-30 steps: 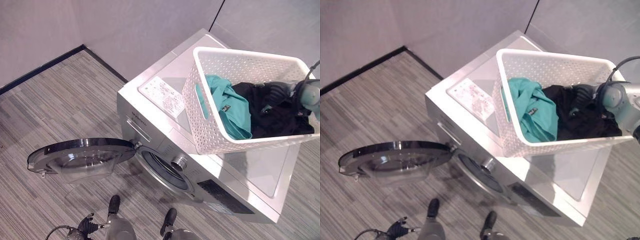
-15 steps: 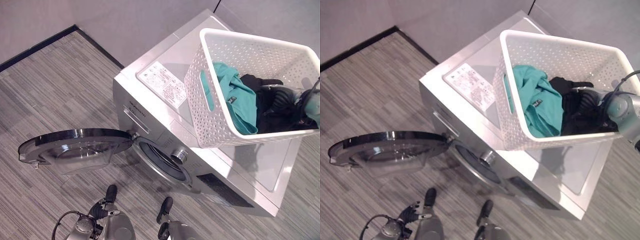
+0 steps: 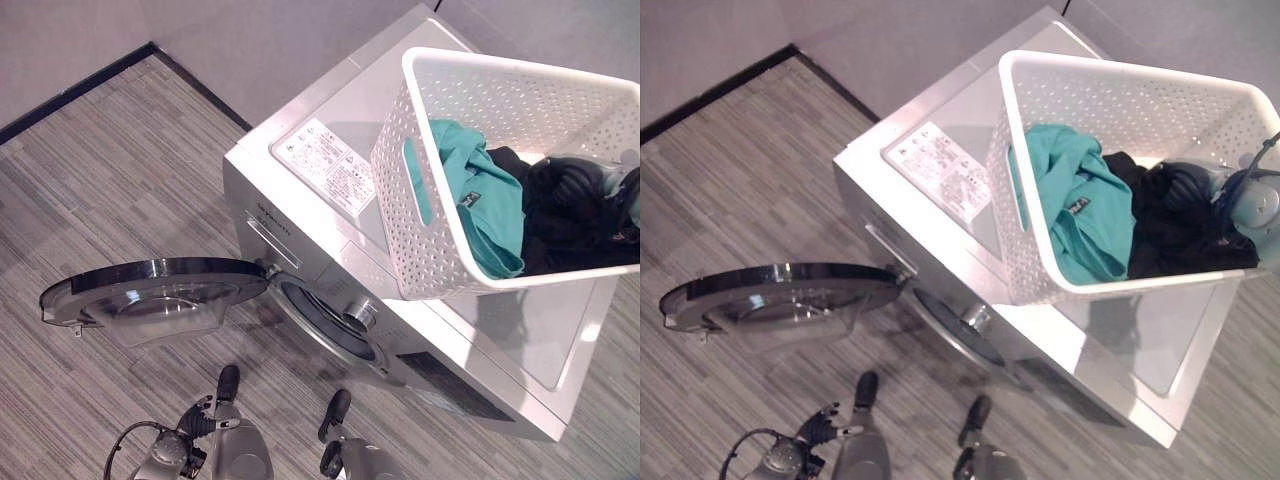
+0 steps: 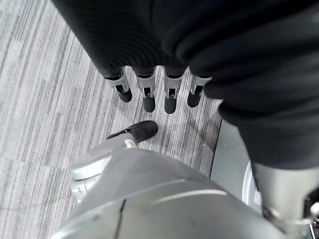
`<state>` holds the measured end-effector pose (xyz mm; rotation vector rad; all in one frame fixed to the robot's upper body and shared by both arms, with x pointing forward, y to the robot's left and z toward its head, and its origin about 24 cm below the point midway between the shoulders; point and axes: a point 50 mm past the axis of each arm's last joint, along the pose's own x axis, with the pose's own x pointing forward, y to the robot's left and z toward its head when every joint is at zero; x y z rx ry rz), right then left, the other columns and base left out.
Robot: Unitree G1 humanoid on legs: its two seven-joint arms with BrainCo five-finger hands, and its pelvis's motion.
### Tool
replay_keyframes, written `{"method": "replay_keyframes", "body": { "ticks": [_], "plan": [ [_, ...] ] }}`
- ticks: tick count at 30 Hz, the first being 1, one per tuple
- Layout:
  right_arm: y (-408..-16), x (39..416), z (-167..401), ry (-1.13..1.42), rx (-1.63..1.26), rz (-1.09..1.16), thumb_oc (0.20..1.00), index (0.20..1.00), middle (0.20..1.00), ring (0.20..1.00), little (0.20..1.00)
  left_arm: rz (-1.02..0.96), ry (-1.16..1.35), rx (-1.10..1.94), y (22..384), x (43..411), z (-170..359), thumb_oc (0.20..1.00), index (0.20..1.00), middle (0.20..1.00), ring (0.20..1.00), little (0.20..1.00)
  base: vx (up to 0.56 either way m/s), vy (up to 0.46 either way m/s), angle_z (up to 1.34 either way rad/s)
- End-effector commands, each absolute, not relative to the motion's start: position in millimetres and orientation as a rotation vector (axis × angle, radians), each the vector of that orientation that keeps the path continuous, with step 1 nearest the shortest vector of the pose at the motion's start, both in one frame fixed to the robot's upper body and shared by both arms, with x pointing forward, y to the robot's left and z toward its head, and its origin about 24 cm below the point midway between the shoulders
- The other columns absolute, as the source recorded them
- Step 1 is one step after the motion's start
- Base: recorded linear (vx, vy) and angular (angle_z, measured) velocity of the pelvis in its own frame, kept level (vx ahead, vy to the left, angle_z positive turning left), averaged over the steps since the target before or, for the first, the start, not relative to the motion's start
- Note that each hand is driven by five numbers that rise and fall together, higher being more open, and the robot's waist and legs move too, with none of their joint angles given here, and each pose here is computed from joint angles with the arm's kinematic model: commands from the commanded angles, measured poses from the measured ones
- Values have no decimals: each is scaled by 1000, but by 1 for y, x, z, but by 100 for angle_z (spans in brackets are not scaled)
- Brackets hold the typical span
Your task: Grab the laundry basket,head to the washer,open it,put in the laundry and shut it.
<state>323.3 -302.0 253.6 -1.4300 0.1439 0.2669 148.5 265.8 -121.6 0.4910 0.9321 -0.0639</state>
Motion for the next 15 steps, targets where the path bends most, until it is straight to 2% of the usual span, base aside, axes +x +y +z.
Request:
{"method": "replay_keyframes", "body": {
  "ticks": [1,5,12,15],
  "plan": [
    [-288,316,217,131,-1279,425,200,200,200,200,200,-71,928,514,267,149,-122,1000,1000,1000,1000,1000,0,0,0],
    [-297,311,248,-36,-1154,285,200,200,200,200,200,-55,936,505,269,146,-123,1000,1000,1000,1000,1000,47,11,1],
    [-339,273,312,-436,-787,-99,200,200,200,200,200,7,1047,470,278,113,-134,1000,1000,1000,1000,1000,67,13,-3],
    [-341,261,336,-585,-709,-169,200,200,200,200,200,33,1090,468,283,102,-137,1000,1000,1000,1000,1000,64,20,-10]
  ]
}}
